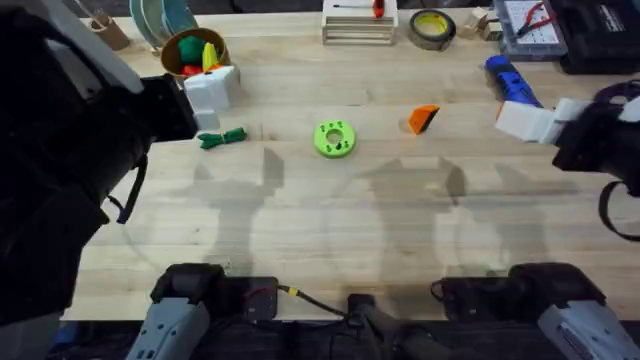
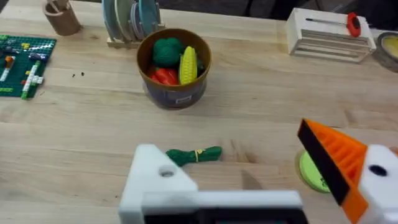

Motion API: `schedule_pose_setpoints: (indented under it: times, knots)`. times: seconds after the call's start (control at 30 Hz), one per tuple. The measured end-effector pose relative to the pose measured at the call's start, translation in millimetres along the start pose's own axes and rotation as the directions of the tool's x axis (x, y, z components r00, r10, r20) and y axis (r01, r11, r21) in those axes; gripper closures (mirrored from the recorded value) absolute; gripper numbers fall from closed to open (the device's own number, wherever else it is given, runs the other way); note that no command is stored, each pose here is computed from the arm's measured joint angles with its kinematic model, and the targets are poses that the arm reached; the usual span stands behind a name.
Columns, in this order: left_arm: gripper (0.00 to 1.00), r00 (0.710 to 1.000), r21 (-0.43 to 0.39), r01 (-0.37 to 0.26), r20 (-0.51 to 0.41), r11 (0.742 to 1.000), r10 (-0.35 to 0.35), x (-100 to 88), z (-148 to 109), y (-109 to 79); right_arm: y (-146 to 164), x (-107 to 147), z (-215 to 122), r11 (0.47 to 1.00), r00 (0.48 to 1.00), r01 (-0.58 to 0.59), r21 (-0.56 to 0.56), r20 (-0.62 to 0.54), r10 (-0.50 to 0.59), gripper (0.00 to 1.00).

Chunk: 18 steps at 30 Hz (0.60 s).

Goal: Pick up the gripper from the table and insert it into the empty holder that is missing its gripper. Then pick up a screw, insert it into the mounting hole, and use the screwdriver to tighten it. Finally, clean up the table by picking up the vegetable and placing it into the bucket.

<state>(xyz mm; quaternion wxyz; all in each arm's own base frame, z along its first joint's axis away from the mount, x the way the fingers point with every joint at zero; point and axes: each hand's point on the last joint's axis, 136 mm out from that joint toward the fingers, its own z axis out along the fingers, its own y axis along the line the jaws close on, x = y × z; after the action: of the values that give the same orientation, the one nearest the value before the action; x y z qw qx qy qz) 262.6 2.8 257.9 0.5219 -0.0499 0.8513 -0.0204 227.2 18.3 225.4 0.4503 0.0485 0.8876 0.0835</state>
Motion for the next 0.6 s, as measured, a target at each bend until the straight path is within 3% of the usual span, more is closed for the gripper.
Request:
schedule_pose_setpoints:
  times: [0.27, 0.43, 0.6]
  knots:
    - [0.006, 1.000, 0.000, 0.007, 0.000, 1.000, -0.007, 0.1, 0.0, 0.0, 0.0, 0.0, 0.0, 1.000, 1.000, 0.000, 0.000, 0.000, 0.000, 0.148]
    - [0.007, 0.999, 0.003, 0.006, -0.054, 1.000, -0.006, 13.3, -0.4, -0.1, 0.0, 0.0, 0.0, 1.000, 1.000, 0.000, 0.000, 0.000, 0.000, 0.147]
    - [0.008, 0.999, 0.021, 0.007, -0.054, 1.000, -0.006, 12.9, -0.4, -3.3, 0.0, 0.0, 0.0, 1.000, 1.000, 0.000, 0.000, 0.000, 0.000, 0.148]
